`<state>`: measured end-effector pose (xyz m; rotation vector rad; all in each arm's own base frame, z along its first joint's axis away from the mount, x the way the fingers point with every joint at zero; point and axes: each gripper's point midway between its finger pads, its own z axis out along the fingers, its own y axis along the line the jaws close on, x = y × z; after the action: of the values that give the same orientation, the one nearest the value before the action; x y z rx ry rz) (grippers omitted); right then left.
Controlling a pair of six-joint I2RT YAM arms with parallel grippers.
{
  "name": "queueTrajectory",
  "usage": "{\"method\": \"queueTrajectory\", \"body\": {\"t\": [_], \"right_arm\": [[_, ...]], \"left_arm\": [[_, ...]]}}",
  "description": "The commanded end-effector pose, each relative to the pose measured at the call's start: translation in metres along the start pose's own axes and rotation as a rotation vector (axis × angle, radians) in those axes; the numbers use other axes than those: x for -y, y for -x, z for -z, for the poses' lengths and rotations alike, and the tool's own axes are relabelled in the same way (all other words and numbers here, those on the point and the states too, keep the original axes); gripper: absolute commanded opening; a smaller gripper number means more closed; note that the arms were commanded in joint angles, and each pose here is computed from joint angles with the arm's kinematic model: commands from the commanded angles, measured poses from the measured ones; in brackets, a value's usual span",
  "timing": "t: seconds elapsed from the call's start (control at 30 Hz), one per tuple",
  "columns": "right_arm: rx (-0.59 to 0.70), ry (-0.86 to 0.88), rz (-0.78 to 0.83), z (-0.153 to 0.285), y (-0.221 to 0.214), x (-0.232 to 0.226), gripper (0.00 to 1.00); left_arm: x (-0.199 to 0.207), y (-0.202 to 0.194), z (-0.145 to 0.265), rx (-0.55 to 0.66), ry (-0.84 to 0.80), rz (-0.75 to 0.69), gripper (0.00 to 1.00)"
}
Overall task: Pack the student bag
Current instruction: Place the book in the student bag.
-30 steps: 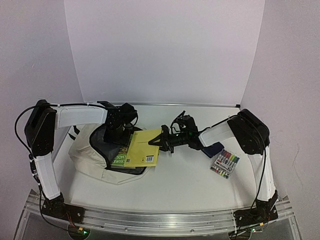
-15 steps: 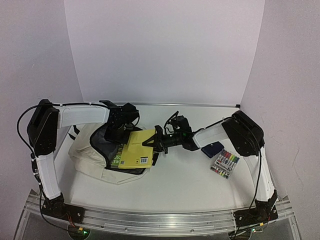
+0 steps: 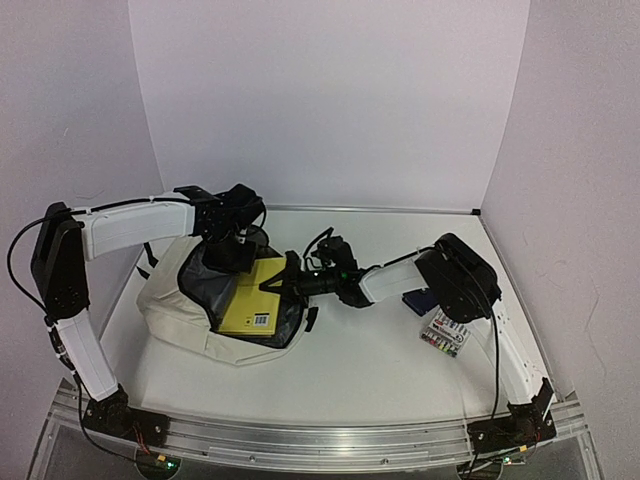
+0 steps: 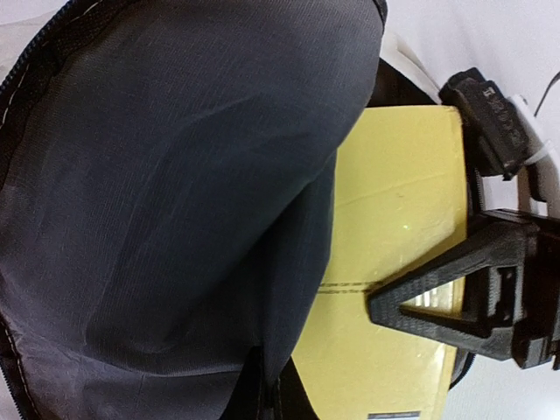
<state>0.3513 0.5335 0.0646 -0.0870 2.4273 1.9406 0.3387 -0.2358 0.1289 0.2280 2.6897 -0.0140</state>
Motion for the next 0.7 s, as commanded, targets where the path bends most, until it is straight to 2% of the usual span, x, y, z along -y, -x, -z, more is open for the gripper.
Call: {"method": "queueTrajectory", "body": {"t": [0.0,0.13,0.17,0.2,0.23,0.27,0.43,0.53,0.67], "right_arm": [[0.033,-0.011,0.051,-0.022,0.003,-0.007,0.0],[0.034,-0.13,0.054,-0.032,0.004,0.022,0.01],[0.036,-0.159,0.059,-0.033,0.005,0.026,0.06],[0.037,-0.181,0.063,-0.032,0.005,0.028,0.15],[0.043,-0.213,0.059,-0.029,0.005,0.032,0.3],[0.045,-0.239,0.059,-0.024,0.004,0.033,0.38],[0.09,-0.329,0.087,0.004,0.002,0.015,0.69],[0.101,-0.362,0.073,0.016,-0.003,0.011,0.79],[0.122,-0.424,0.081,0.031,-0.005,0.005,0.79]], "left_arm": [[0.033,0.025,0.026,0.104,-0.179,0.015,0.0],[0.037,0.025,0.025,0.105,-0.201,0.017,0.0],[0.036,0.025,0.025,0.104,-0.198,0.019,0.0],[0.035,0.025,0.024,0.104,-0.195,0.022,0.0],[0.035,0.025,0.025,0.105,-0.195,0.023,0.0],[0.034,0.025,0.025,0.106,-0.195,0.027,0.0],[0.03,0.025,0.028,0.114,-0.196,0.039,0.0],[0.028,0.025,0.029,0.116,-0.194,0.042,0.0],[0.027,0.024,0.028,0.113,-0.193,0.048,0.0]]}}
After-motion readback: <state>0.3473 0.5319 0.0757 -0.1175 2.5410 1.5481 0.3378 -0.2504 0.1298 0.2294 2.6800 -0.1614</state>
